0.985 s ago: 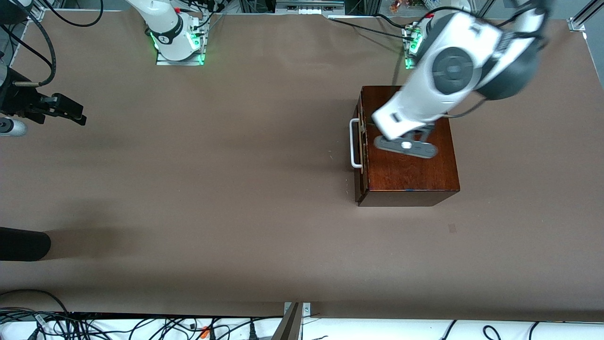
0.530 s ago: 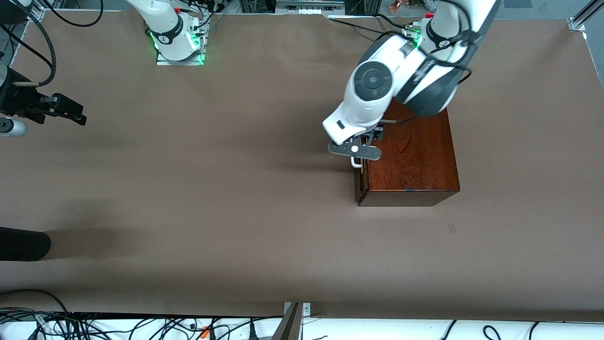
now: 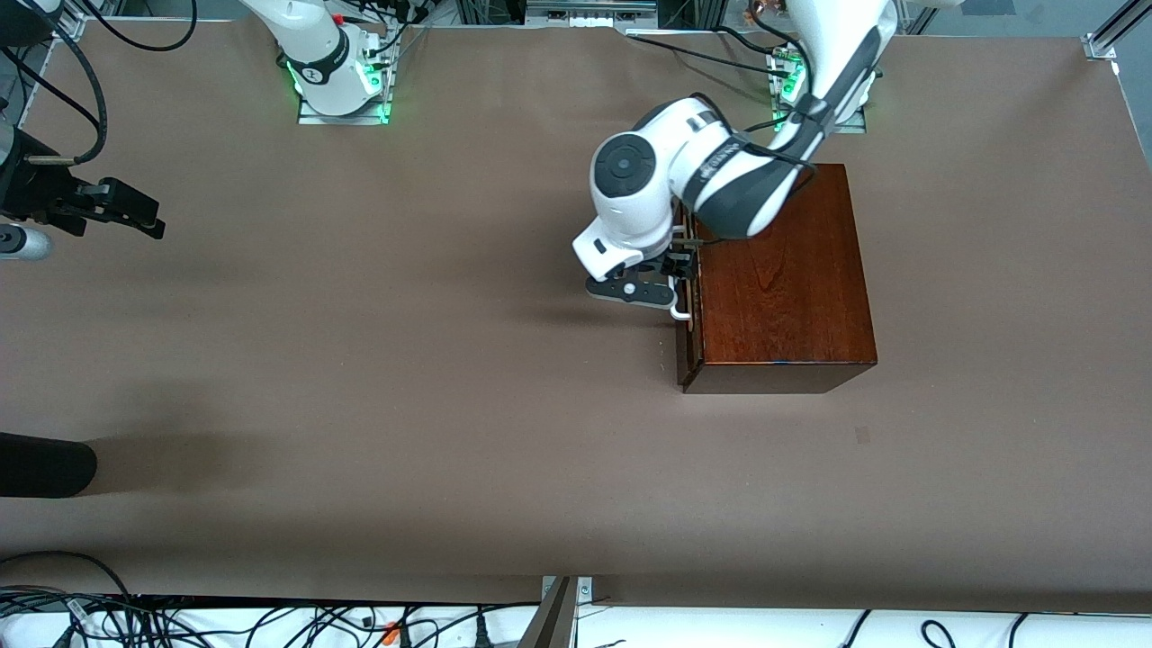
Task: Open drawer, take yellow block, close drawer
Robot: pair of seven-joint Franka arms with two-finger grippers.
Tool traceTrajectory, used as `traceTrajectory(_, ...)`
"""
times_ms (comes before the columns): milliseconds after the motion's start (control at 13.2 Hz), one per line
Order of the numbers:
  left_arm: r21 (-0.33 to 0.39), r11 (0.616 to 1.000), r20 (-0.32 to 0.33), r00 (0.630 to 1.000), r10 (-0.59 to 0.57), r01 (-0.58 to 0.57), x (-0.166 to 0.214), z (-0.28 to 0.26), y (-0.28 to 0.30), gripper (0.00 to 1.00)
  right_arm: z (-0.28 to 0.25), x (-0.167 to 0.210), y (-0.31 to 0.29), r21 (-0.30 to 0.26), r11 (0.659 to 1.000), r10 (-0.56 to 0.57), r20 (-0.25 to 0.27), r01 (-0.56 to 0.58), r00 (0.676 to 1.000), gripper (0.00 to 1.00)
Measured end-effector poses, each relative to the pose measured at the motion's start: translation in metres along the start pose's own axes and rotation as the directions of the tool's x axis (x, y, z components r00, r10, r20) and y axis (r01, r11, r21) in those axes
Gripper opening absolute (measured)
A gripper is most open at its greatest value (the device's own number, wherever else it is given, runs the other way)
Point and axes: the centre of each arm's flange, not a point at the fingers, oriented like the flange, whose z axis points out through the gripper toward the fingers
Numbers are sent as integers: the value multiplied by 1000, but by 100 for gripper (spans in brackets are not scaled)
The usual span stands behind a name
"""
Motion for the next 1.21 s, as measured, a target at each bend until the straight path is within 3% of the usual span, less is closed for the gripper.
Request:
traceTrajectory(530, 21, 999, 18, 1000, -25, 24, -9, 30, 3, 100, 0, 0, 0, 0, 1000, 0, 0, 0, 1000, 100)
traceTrajectory(1212, 42, 999, -5, 1000, -31, 31, -15, 51, 14, 100, 0, 0, 0, 0, 1000, 0, 0, 0, 1000, 100)
